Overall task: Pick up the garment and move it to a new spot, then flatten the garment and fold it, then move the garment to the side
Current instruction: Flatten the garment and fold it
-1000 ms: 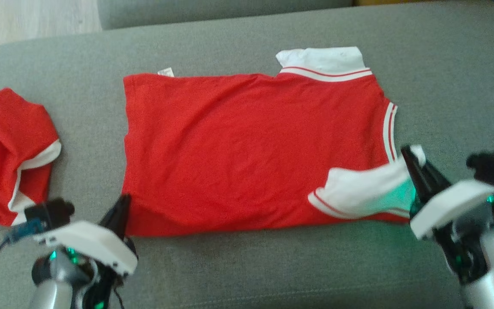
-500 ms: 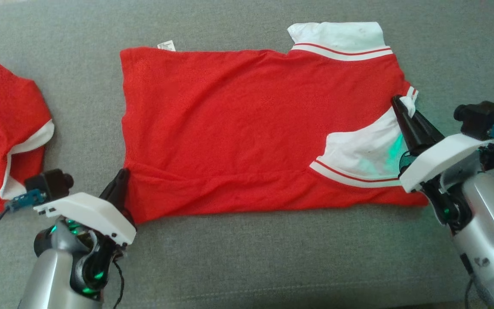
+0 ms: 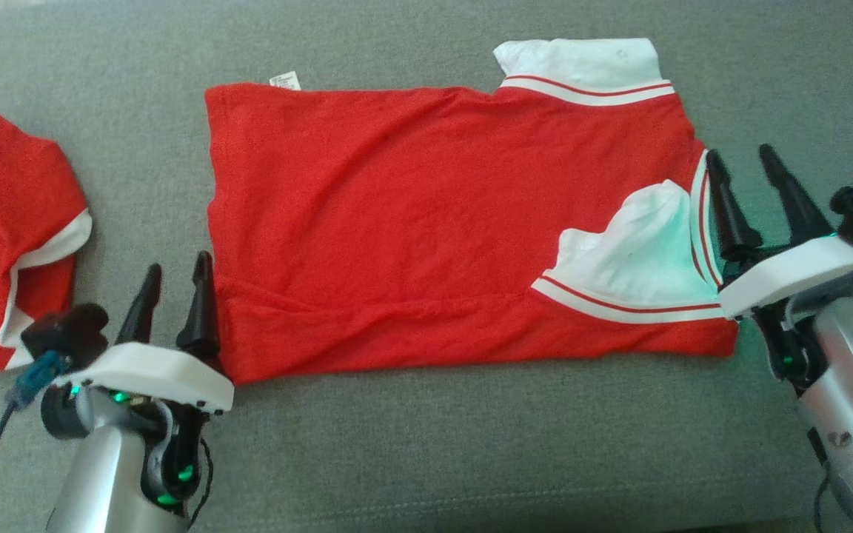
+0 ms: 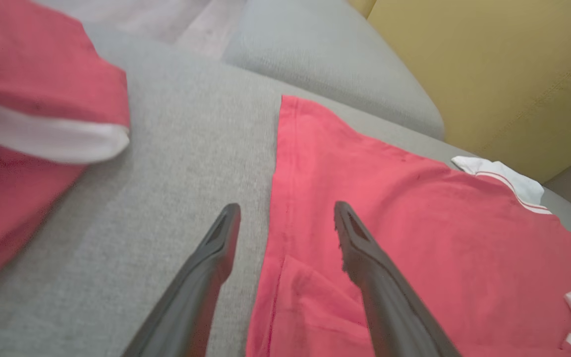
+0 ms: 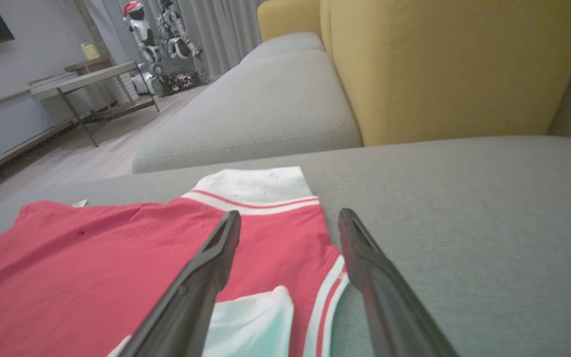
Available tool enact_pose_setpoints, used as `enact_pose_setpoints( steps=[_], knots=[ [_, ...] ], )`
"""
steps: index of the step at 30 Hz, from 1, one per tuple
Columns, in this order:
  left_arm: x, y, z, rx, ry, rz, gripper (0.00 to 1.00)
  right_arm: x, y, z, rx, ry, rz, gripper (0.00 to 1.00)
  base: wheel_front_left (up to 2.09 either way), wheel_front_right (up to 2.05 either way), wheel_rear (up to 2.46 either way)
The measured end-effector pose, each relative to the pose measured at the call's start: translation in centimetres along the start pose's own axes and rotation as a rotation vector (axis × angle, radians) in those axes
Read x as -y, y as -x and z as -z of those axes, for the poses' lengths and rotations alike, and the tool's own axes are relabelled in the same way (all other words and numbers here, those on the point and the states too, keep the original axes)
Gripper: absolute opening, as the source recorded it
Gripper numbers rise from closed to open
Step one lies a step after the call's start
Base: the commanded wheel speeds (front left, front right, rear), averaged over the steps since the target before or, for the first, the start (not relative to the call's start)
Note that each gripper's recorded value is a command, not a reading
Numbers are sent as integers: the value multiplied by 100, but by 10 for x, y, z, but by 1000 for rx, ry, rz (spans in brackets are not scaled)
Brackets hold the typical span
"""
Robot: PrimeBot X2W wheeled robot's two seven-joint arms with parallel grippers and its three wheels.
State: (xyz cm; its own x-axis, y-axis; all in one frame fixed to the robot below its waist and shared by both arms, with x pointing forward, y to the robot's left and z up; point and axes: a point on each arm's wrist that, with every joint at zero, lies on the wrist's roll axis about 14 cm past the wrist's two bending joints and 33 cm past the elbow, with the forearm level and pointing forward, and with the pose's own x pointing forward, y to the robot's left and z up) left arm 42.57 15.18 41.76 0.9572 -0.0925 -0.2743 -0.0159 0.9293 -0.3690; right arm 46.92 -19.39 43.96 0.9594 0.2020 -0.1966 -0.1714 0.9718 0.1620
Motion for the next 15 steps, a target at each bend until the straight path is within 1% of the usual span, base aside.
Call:
enact_pose_setpoints(
  steps=[3,6,10,15],
  knots=[
    [4,3,-15,103,-50,3,100,6,5,-15,57,29,23,100,0,0,0],
    [11,8,-25,164,-97,12,100,4,14,-26,109,45,35,100,0,0,0],
    [23,21,-24,185,-156,45,100,-3,41,-10,103,47,53,100,0,0,0],
    [26,37,-19,189,-197,45,100,-10,72,9,76,-2,94,100,0,0,0]
  ],
)
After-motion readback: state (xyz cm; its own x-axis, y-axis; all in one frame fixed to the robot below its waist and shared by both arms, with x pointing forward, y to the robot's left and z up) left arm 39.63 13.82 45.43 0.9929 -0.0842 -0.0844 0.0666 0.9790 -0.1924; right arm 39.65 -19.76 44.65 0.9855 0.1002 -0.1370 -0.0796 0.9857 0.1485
